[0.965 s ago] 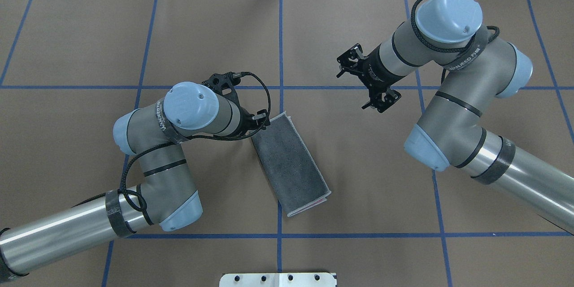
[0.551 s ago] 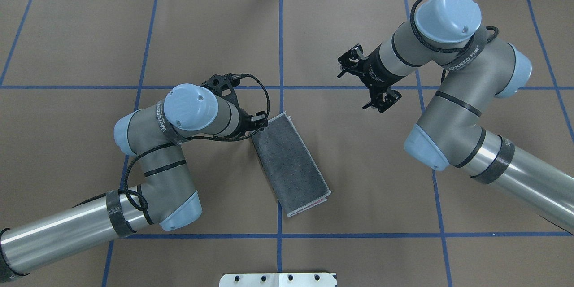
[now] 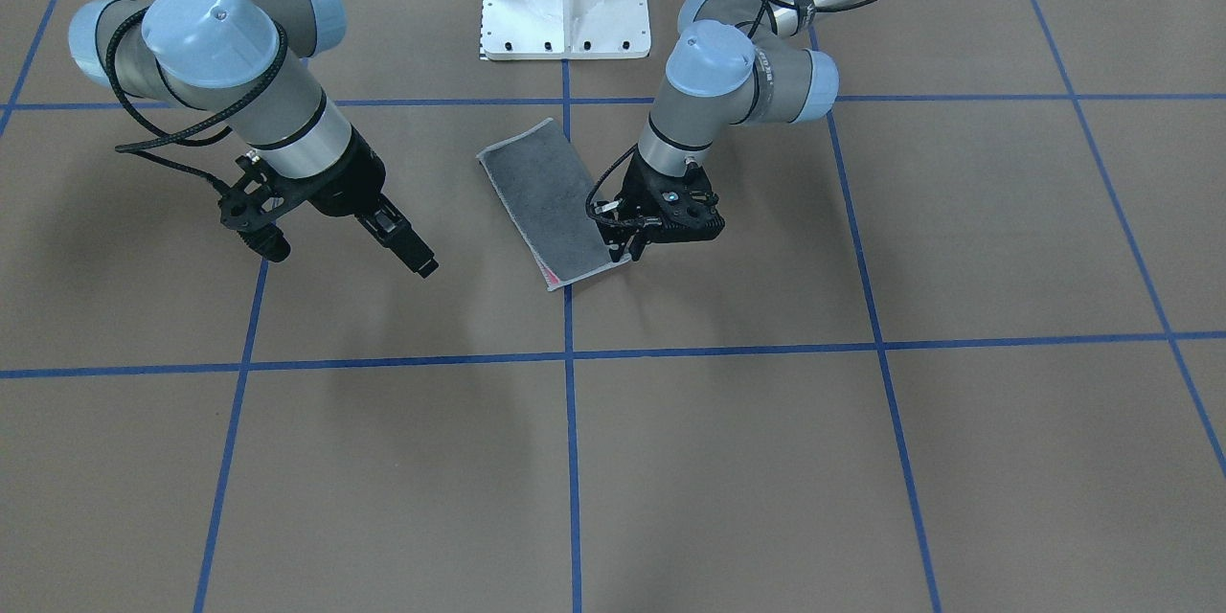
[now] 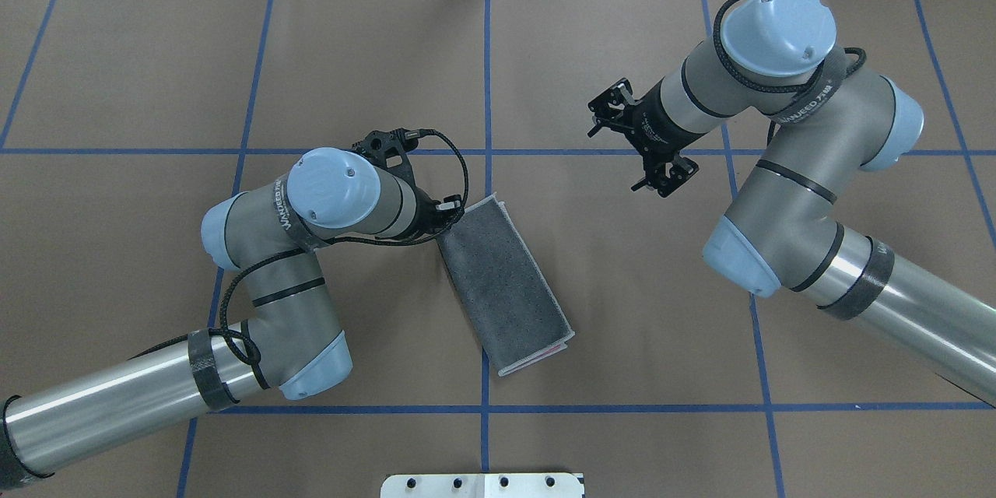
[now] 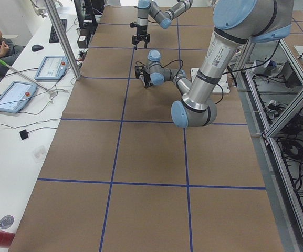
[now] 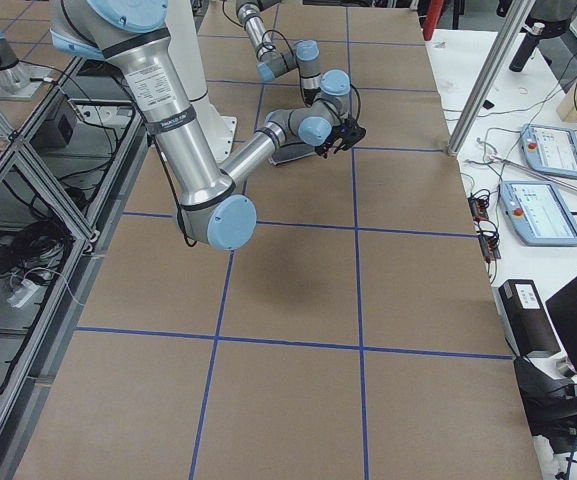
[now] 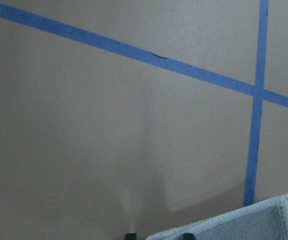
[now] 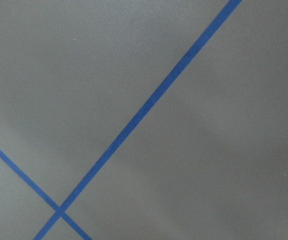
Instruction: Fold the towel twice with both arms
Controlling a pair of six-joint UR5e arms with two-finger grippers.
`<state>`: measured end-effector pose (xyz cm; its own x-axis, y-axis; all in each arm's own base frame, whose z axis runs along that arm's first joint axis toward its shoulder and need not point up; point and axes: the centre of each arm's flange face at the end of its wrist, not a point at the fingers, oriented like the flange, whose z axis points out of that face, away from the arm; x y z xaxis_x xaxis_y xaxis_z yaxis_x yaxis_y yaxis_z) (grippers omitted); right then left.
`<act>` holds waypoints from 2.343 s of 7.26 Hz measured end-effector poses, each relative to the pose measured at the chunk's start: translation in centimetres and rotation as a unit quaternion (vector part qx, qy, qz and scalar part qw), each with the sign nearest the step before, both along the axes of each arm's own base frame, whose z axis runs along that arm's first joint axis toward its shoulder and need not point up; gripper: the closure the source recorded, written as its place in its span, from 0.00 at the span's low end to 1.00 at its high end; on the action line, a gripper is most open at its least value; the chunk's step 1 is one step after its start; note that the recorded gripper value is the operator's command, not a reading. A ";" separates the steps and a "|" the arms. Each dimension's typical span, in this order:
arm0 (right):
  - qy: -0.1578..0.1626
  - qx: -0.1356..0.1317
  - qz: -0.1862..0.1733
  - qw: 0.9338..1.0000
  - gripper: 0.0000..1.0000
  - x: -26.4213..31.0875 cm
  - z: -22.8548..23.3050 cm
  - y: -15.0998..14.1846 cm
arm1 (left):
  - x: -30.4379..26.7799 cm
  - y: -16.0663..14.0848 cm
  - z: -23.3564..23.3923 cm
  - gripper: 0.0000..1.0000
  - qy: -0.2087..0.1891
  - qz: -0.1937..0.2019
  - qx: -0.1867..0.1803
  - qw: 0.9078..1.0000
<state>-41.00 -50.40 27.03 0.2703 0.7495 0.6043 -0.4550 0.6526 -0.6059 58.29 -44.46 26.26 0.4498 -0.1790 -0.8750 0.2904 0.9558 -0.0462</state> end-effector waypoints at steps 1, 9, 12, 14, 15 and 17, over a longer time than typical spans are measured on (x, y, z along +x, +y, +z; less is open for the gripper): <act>0.000 0.000 0.001 1.000 0.00 0.1 0.1 0.0 | 0.0 0.0 0.1 0.88 -0.001 0.000 0.000 1.000; 0.007 -0.006 0.013 1.000 0.00 1.7 1.3 -0.8 | 0.6 -3.8 -2.2 1.00 0.005 -0.027 0.018 0.999; 0.010 -0.008 0.017 1.000 0.00 2.0 1.6 -1.2 | 1.3 -9.2 -4.3 0.01 0.011 -0.057 0.025 0.998; 0.011 -0.008 0.019 1.000 0.00 2.0 1.7 -1.3 | 0.7 -11.1 -5.2 0.00 0.021 -0.068 0.029 0.997; 0.012 -0.007 0.021 1.000 0.00 2.0 1.7 -1.3 | -0.1 -10.9 -5.7 0.00 0.033 -0.064 0.030 0.997; 0.011 -0.003 0.023 1.000 0.00 2.2 1.4 -1.3 | -3.0 -8.2 -4.4 0.00 0.060 -0.065 0.004 0.996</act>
